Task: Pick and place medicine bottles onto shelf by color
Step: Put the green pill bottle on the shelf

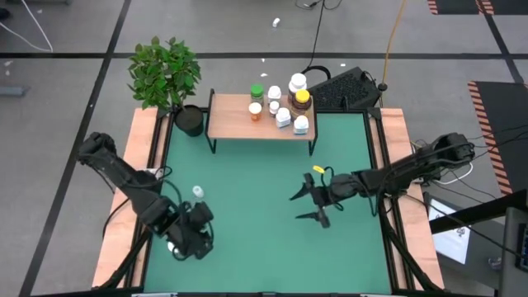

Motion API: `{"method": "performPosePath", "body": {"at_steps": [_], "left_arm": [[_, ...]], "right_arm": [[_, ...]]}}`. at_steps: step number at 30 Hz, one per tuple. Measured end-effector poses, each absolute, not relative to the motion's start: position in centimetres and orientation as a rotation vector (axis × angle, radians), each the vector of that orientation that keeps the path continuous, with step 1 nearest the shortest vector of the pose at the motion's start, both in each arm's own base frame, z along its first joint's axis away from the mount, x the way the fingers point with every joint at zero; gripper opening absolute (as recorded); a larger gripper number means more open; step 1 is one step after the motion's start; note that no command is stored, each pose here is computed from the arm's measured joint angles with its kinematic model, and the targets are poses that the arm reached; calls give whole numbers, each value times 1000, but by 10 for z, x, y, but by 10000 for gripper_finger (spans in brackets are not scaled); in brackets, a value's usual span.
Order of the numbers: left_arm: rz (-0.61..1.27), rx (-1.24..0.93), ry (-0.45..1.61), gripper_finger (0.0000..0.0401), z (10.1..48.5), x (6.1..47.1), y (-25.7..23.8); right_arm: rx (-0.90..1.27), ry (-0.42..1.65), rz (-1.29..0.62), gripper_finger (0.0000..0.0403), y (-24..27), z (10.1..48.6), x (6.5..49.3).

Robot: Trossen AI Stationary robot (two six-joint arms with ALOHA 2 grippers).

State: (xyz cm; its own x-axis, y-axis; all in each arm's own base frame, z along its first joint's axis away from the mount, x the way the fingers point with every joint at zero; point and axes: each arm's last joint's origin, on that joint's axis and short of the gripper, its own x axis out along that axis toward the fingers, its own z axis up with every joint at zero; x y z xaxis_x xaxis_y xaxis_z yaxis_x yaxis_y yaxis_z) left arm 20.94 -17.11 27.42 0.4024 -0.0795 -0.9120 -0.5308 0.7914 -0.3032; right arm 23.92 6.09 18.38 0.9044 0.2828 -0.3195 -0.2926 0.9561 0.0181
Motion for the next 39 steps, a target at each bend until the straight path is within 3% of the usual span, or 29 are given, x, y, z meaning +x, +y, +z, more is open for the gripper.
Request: {"method": "performPosePath", "body": {"at_steps": [8, 14, 27, 39], "left_arm": [[613, -972, 1332, 211, 269, 175, -190], [705, -1100, 1327, 211, 269, 157, -206], [634, -1036, 1230, 215, 265, 155, -217], [665, -1057, 1241, 263, 265, 152, -218]], "right_arm": [[40, 303, 351, 281, 72, 164, 219], [26, 309, 385, 281, 80, 162, 215], [40, 298, 360, 281, 80, 164, 215], [70, 272, 364, 281, 81, 167, 216]]}}
